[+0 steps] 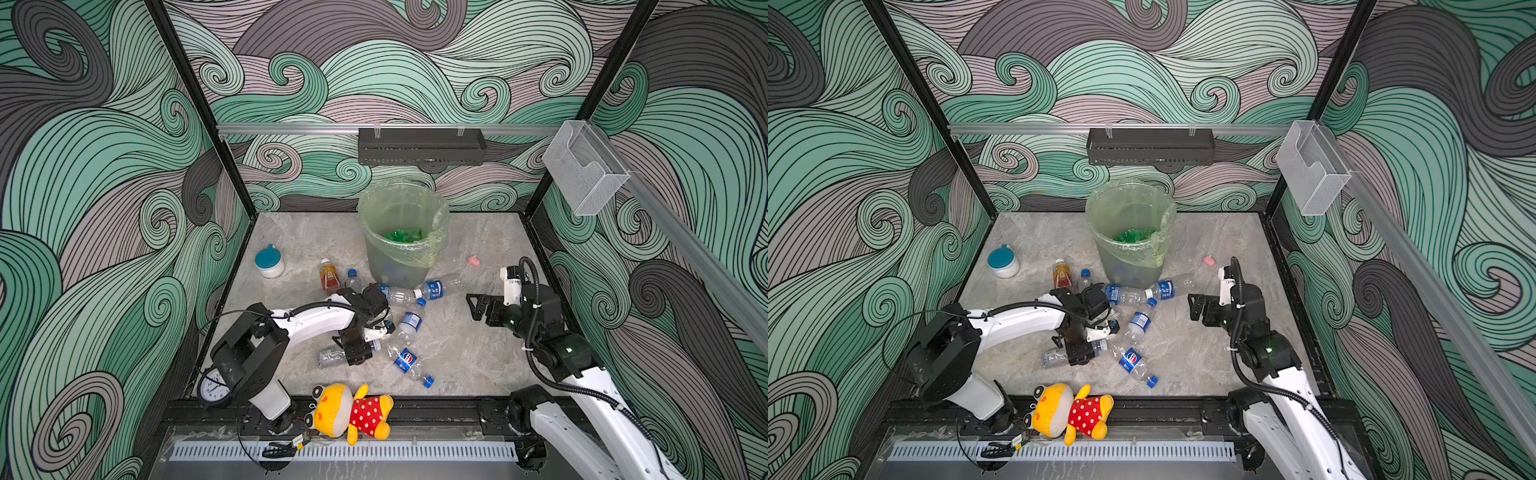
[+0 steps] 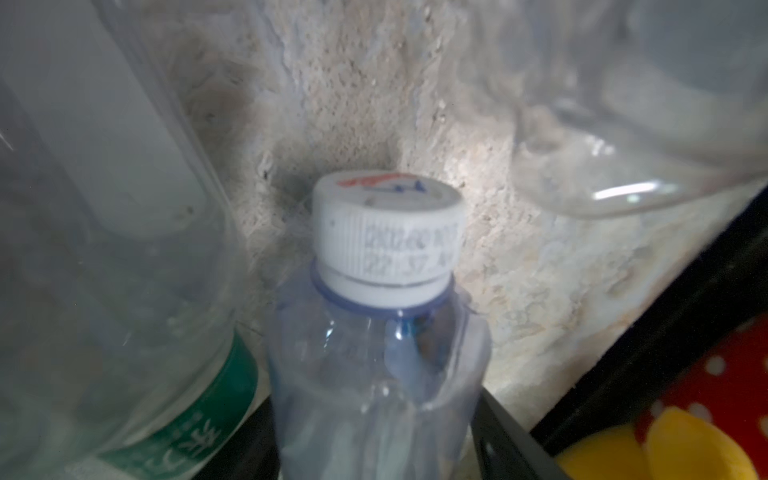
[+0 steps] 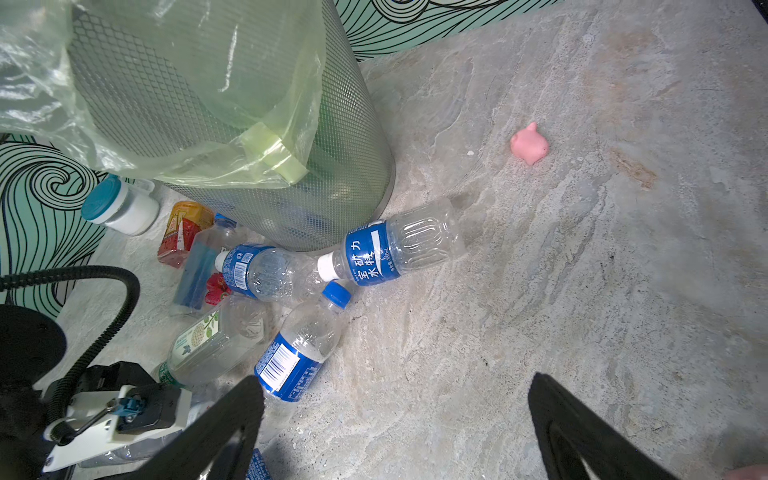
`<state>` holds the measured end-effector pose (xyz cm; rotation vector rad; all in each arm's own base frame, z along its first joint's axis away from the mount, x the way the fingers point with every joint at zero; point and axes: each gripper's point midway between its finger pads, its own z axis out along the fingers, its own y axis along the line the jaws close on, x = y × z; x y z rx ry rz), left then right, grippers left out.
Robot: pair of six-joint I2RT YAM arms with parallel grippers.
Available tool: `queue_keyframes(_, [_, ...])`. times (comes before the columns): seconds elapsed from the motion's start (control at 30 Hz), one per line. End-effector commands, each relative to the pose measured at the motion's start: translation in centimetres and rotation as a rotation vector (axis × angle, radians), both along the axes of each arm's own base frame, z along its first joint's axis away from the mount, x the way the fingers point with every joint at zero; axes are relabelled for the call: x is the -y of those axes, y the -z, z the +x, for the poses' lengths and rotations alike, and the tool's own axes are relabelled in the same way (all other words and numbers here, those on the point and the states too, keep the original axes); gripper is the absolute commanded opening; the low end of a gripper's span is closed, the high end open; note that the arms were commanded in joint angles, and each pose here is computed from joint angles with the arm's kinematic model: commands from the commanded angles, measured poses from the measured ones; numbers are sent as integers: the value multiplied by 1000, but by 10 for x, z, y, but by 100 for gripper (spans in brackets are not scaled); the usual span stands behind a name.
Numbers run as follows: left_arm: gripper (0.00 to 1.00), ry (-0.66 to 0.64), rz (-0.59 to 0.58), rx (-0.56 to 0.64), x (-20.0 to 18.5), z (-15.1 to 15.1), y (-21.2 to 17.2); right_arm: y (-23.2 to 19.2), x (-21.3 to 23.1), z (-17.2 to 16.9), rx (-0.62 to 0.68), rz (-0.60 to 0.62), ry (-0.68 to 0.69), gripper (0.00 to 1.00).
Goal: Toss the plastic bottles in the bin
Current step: 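Lower the left gripper onto the white-capped clear bottle and close, then lift the white-capped clear bottle with the left gripper over the bin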
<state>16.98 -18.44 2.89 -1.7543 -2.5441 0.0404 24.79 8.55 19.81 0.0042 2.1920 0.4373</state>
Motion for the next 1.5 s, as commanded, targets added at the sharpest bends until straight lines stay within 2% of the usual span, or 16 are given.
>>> queue_keyframes(0.0, [69, -10, 5, 14, 2, 3, 4, 1, 5, -1, 3, -7, 17, 100])
queue_keyframes(0.2, [64, -2, 3, 12, 2, 2, 8, 1, 7, -2, 9, -7, 26, 100])
queue_keyframes(0.33, [56, 0, -6, 26, 2, 3, 5, 3, 9, -4, 5, -9, 34, 100])
queue_keyframes(0.43, [54, -2, -26, 47, 3, 3, -3, 2, 11, -5, 12, -9, 39, 100])
queue_keyframes(0.63, [50, -34, -90, 167, 0, 12, -36, 1, 11, -5, 12, -9, 42, 100])
queue_keyframes(0.77, [50, -118, -189, 283, -4, 20, -72, 0, 10, -4, 10, -8, 38, 100])
queue_keyframes(0.9, [49, -256, -359, 441, -13, 33, -119, 0, 9, -3, 8, -4, 33, 100])
queue_keyframes(1.1, [48, -487, -697, 625, -25, 48, -188, 0, 2, 0, -16, 6, 3, 100])
queue_keyframes(1.2, [50, -505, -896, 710, -21, 49, -242, -5, -1, 2, -22, 11, -12, 100])
queue_keyframes(1.27, [50, -505, -982, 757, -18, 51, -284, -7, -2, 3, -24, 14, -14, 100])
queue_keyframes(1.37, [48, -465, -1017, 817, -8, 66, -341, -8, -3, 4, -21, 25, -15, 100])
queue_keyframes(1.47, [49, -406, -1033, 871, 18, 106, -393, -9, -6, 5, -23, 41, -23, 100])
